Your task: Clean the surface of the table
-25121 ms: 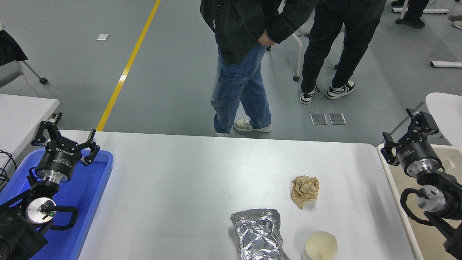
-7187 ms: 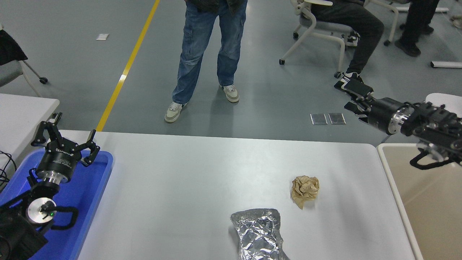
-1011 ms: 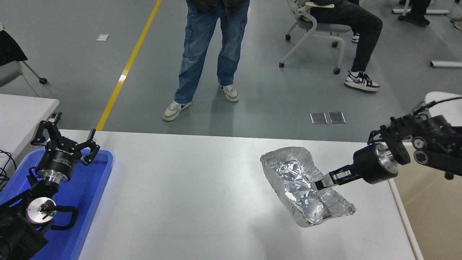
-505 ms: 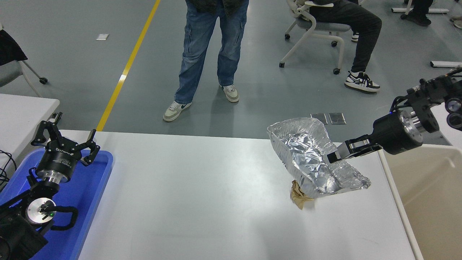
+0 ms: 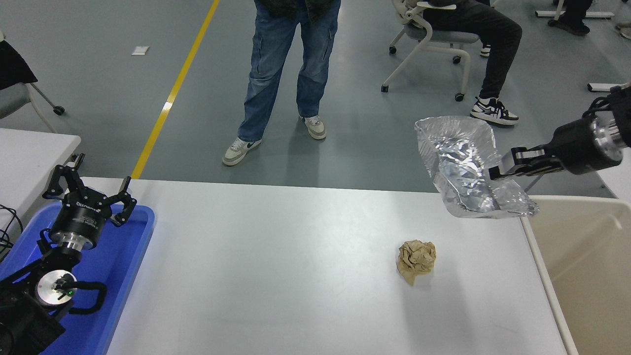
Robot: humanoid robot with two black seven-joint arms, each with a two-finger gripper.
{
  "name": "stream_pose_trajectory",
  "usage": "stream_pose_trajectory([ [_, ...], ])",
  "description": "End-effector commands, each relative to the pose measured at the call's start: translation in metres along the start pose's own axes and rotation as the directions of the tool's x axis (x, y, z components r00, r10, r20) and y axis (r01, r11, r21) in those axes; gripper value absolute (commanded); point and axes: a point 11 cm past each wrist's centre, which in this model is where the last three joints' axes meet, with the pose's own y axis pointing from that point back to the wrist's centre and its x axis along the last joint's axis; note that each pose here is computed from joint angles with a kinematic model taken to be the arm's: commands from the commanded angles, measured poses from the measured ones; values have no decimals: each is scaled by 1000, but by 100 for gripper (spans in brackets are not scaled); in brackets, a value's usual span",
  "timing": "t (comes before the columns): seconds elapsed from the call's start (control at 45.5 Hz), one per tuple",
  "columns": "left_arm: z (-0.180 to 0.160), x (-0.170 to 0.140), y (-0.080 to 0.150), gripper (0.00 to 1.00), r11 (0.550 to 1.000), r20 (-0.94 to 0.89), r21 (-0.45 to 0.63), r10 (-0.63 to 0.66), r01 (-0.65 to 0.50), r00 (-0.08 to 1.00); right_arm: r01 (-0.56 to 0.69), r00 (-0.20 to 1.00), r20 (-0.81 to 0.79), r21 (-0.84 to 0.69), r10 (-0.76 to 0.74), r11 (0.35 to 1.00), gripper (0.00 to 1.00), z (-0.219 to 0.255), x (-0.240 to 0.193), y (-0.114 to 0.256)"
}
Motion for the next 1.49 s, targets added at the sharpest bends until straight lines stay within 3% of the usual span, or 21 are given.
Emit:
stream_pose_trajectory([
  [0.0, 0, 0, 0, 100, 1000, 0, 0, 0, 0, 1000, -112, 980, 147, -169, 138, 979, 0, 73, 6, 29],
  [0.571, 0, 0, 0, 100, 1000, 0, 0, 0, 0, 1000, -196, 809, 411, -485, 420, 852, 0, 205, -66, 76],
  [0.901, 0, 0, 0, 100, 1000, 0, 0, 0, 0, 1000, -249, 760, 362, -606, 540, 756, 0, 240, -105, 82],
  [1.209, 0, 0, 0, 100, 1000, 0, 0, 0, 0, 1000, -182, 749, 321, -742, 580, 645, 0, 263, -144, 76],
  [1.473, 0, 0, 0, 100, 1000, 0, 0, 0, 0, 1000, -124, 750, 341, -769, 567, 627, 0, 269, -177, 56],
])
